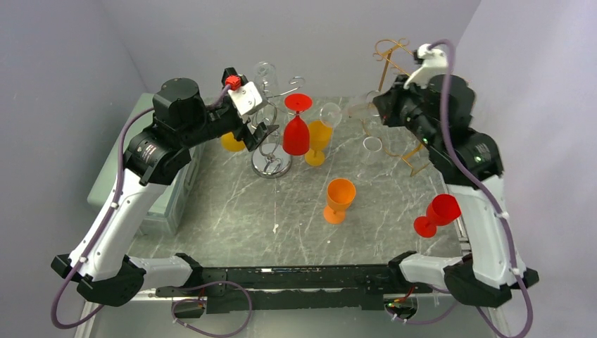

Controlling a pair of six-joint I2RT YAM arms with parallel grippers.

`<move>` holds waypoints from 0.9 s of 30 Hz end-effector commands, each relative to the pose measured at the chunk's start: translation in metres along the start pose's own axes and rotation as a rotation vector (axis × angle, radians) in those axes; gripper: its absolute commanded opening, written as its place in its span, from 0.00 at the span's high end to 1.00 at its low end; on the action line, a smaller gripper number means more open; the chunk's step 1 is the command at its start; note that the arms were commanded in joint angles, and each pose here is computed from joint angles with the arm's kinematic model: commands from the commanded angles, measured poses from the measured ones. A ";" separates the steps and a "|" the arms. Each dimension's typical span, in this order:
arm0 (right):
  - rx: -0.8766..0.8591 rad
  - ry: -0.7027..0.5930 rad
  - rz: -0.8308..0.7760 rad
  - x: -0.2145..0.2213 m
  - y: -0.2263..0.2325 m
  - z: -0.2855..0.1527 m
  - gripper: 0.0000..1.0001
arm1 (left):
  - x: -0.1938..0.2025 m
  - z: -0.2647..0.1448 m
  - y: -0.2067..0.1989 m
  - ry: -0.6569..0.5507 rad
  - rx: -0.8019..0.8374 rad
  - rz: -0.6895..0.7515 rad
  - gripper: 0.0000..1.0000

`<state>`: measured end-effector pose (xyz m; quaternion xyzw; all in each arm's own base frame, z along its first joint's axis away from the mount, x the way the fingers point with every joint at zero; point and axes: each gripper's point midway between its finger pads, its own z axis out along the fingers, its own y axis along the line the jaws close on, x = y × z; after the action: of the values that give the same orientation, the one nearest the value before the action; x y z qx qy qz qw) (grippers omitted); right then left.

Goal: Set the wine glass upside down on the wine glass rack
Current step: Turn the wine glass upside down at the wine rack.

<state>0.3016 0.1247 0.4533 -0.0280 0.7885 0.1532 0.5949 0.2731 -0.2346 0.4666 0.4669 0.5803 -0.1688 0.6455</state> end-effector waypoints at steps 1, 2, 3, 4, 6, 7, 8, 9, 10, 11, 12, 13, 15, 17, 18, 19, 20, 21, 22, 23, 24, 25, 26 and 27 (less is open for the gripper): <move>-0.080 -0.137 0.008 -0.039 0.010 -0.048 1.00 | -0.017 -0.005 -0.011 -0.048 0.054 -0.064 0.01; -0.132 -0.174 0.016 -0.046 0.018 -0.056 1.00 | -0.016 -0.004 -0.012 -0.045 0.062 -0.068 0.01; -0.189 -0.207 0.024 -0.051 0.028 -0.062 1.00 | -0.014 -0.002 -0.013 -0.043 0.068 -0.072 0.01; -0.250 -0.246 0.031 -0.056 0.037 -0.069 1.00 | -0.013 -0.001 -0.014 -0.040 0.075 -0.075 0.01; -0.366 -0.356 0.036 -0.069 0.054 -0.086 1.00 | -0.010 0.002 -0.017 -0.031 0.091 -0.090 0.01; -0.409 -0.398 0.041 -0.073 0.060 -0.092 1.00 | -0.008 0.004 -0.019 -0.027 0.099 -0.099 0.01; -0.447 -0.422 0.044 -0.074 0.065 -0.095 1.00 | -0.007 0.005 -0.020 -0.022 0.102 -0.108 0.01; -0.483 -0.440 0.043 -0.074 0.070 -0.097 1.00 | -0.005 0.006 -0.021 -0.019 0.105 -0.119 0.01; -0.509 -0.447 0.048 -0.072 0.074 -0.096 1.00 | -0.004 0.008 -0.022 -0.016 0.105 -0.133 0.00; -0.535 -0.463 0.048 -0.074 0.078 -0.099 1.00 | -0.004 0.009 -0.021 -0.016 0.104 -0.144 0.01; -0.557 -0.468 0.053 -0.073 0.081 -0.099 1.00 | -0.003 0.010 -0.022 -0.017 0.106 -0.154 0.01; -0.575 -0.478 0.057 -0.074 0.083 -0.100 1.00 | -0.004 0.011 -0.022 -0.018 0.108 -0.165 0.01; -0.611 -0.498 0.061 -0.075 0.088 -0.104 1.00 | -0.004 0.014 -0.021 -0.019 0.101 -0.187 0.02; -0.641 -0.509 0.058 -0.075 0.092 -0.107 1.00 | -0.006 0.017 -0.018 -0.025 0.088 -0.198 0.03; -0.651 -0.507 0.059 -0.074 0.094 -0.107 1.00 | -0.008 0.018 -0.016 -0.032 0.081 -0.202 0.04; -0.660 -0.504 0.060 -0.073 0.095 -0.107 1.00 | -0.010 0.018 -0.015 -0.041 0.078 -0.206 0.05; -0.673 -0.501 0.058 -0.071 0.097 -0.107 1.00 | -0.013 0.019 -0.015 -0.051 0.084 -0.208 0.05; -0.685 -0.497 0.060 -0.069 0.098 -0.107 1.00 | -0.016 0.019 -0.016 -0.060 0.095 -0.208 0.06; -0.696 -0.502 0.060 -0.069 0.099 -0.107 1.00 | -0.018 0.020 -0.018 -0.067 0.108 -0.207 0.08; -0.708 -0.503 0.061 -0.067 0.101 -0.108 1.00 | -0.019 0.021 -0.019 -0.074 0.120 -0.204 0.10; -0.719 -0.501 0.063 -0.065 0.102 -0.109 1.00 | -0.021 0.022 -0.020 -0.079 0.130 -0.199 0.16; -0.727 -0.502 0.062 -0.064 0.103 -0.109 1.00 | -0.022 0.023 -0.021 -0.084 0.141 -0.196 0.21; -0.738 -0.501 0.065 -0.062 0.104 -0.109 1.00 | -0.024 0.024 -0.022 -0.090 0.150 -0.192 0.29; -0.749 -0.503 0.069 -0.061 0.105 -0.109 1.00 | -0.025 0.025 -0.021 -0.094 0.154 -0.186 0.38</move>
<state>0.2177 0.1856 0.5274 -0.1571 0.5785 0.4143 0.6849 0.2725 -0.2651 0.4463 0.4433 0.6178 -0.2686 0.5913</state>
